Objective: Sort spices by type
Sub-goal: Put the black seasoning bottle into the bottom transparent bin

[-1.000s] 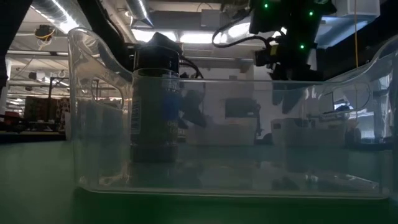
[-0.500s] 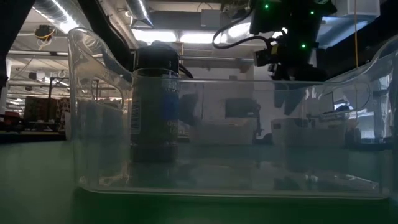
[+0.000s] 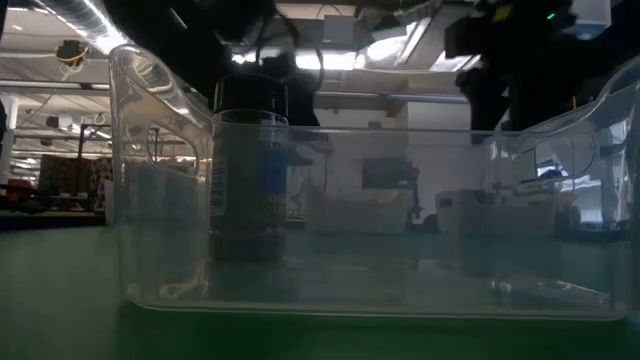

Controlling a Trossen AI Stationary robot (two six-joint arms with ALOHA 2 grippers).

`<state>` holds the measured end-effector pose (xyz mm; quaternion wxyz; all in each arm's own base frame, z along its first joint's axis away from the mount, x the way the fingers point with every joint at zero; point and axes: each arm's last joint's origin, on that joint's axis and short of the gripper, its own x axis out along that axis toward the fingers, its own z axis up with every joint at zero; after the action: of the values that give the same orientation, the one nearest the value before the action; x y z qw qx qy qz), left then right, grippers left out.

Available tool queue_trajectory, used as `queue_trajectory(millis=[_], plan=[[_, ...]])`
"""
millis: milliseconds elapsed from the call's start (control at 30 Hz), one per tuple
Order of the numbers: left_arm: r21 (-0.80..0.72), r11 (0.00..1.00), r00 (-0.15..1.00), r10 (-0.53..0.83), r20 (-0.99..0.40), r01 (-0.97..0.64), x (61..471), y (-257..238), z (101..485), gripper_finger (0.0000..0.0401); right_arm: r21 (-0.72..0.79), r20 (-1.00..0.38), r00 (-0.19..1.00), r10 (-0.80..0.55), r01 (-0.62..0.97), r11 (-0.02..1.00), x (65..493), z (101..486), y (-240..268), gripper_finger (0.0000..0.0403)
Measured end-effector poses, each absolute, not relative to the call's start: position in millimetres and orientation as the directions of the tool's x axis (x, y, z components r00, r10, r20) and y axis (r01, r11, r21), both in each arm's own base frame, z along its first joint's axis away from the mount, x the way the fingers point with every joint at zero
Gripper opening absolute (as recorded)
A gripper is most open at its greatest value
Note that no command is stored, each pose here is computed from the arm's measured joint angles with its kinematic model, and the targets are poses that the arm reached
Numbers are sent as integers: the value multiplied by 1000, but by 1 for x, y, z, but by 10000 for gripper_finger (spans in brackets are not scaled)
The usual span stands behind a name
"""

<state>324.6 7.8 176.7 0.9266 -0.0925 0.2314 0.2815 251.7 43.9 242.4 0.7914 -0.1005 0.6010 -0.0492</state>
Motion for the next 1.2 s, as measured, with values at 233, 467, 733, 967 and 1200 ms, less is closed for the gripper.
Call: queue_trajectory(millis=[233, 467, 733, 967, 1200], plan=[[-62, 926, 837, 306, -454, -372, 319, -62, 181, 339, -206, -938, 309, -159, -125, 971, 241, 244, 81, 324], [-28, 954, 886, 266, -381, -299, 319, -106, 201, 339, -216, -942, 292, -168, -143, 966, 218, 245, 114, 324], [19, 974, 936, 223, -271, -227, 340, -148, 243, 339, -171, -958, 254, -132, -139, 975, 183, 246, 150, 324], [23, 979, 941, 199, -274, -201, 359, -188, 246, 339, -42, -975, 222, -7, -152, 988, 156, 250, 181, 324], [-29, 982, 945, 170, -280, -186, 364, -209, 243, 339, 86, -994, 62, 89, -55, 995, 127, 251, 199, 324]])
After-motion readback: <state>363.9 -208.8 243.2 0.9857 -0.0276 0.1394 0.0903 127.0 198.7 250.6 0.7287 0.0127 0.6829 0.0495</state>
